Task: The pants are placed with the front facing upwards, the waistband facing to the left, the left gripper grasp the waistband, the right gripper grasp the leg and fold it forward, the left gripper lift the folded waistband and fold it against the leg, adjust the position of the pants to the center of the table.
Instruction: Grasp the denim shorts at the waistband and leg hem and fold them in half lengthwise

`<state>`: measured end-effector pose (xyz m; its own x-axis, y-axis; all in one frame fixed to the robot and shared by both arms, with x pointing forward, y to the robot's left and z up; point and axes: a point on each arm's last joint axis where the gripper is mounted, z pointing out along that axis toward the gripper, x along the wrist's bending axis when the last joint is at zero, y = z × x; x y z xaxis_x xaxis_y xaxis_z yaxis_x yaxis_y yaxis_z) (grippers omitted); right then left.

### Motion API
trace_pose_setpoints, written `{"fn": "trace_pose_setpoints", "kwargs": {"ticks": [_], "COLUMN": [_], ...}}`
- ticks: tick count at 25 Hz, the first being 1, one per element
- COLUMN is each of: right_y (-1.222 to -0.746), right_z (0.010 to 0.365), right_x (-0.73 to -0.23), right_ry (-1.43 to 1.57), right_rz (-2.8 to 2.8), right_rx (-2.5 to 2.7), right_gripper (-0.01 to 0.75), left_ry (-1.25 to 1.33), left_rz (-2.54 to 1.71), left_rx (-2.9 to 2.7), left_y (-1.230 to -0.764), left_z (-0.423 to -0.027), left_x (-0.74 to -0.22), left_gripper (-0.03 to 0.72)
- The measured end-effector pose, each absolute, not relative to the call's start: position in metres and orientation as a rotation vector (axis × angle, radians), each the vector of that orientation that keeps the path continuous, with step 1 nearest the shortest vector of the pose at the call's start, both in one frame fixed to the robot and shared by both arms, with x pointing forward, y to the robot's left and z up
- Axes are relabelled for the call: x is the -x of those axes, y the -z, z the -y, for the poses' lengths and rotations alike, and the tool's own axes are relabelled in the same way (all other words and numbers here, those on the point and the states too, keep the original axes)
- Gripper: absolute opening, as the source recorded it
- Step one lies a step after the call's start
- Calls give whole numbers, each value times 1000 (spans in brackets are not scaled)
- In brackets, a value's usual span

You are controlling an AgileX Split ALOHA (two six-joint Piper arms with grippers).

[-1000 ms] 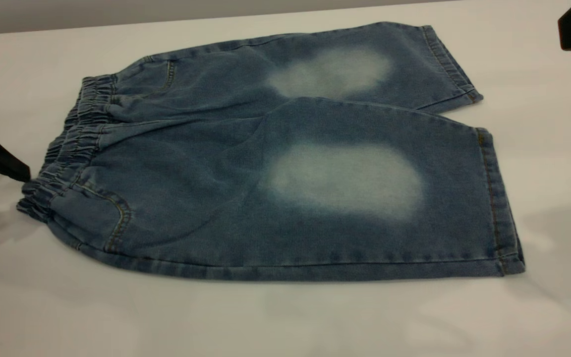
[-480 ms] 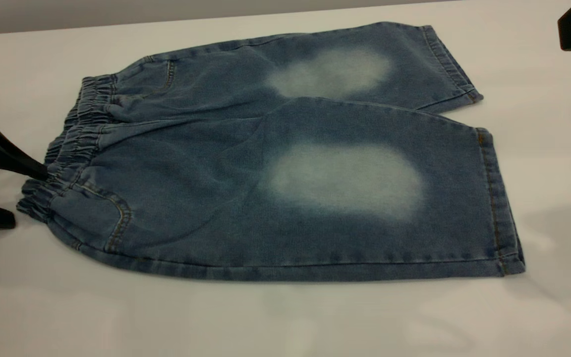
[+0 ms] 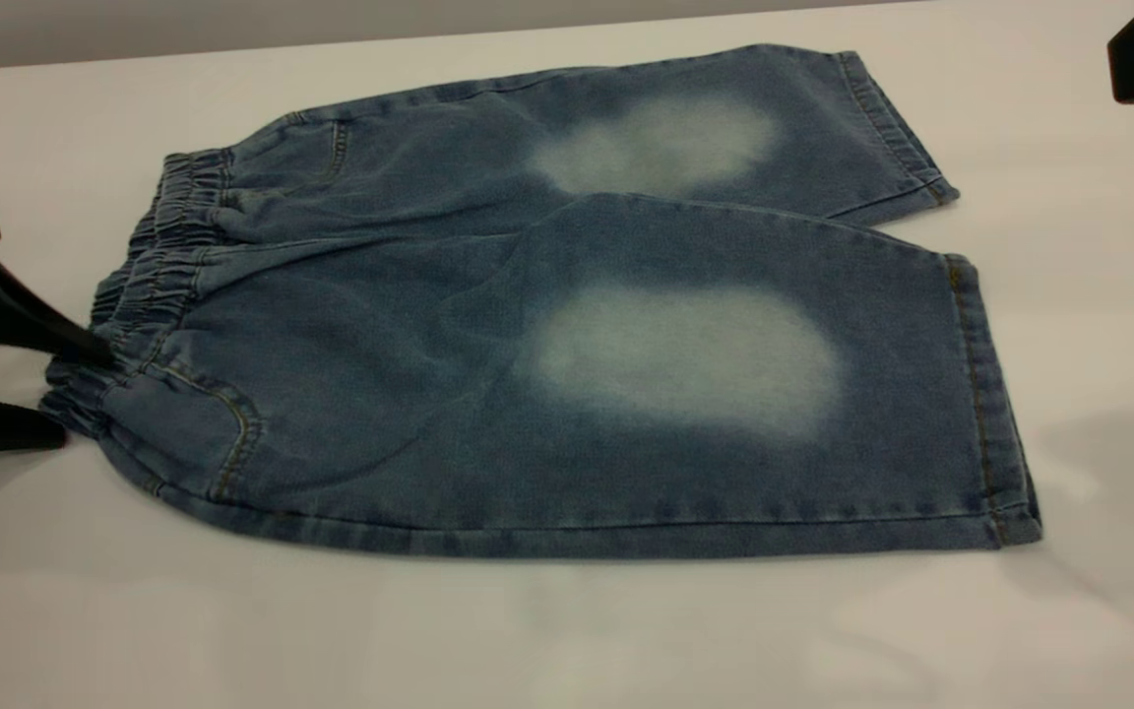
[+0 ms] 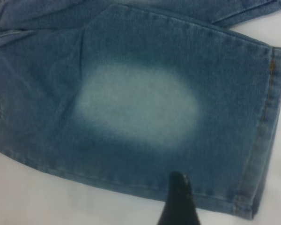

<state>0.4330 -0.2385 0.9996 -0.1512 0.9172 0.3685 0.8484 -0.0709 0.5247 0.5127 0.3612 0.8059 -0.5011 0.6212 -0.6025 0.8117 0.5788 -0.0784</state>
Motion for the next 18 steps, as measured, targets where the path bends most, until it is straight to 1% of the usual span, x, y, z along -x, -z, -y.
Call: {"fn": "trace_pose_setpoints", "kwargs": {"ticks": [5, 8, 14, 18], "right_y": [-998, -998, -995, -978], "right_z": [234, 233, 232, 229], "right_x": [-427, -426, -426, -429], "right_ry": [-1034, -1034, -1028, -962], "right_rz": [-2122, -2130, -2127, -2098], "right_rx": [-2056, -2066, -2148, -2338], "right_gripper": [459, 459, 459, 459], "left_ry": [395, 355, 348, 356], "left_rz": [-2309, -2304, -2296, -2270], "left_rx": [-1134, -1134, -1146, -1161], "left_y": [-803, -803, -803, -803], "left_z": [-366, -368, -368, -367], "left_x": [-516, -517, -517, -518], "left_gripper": [276, 209, 133, 129]}}
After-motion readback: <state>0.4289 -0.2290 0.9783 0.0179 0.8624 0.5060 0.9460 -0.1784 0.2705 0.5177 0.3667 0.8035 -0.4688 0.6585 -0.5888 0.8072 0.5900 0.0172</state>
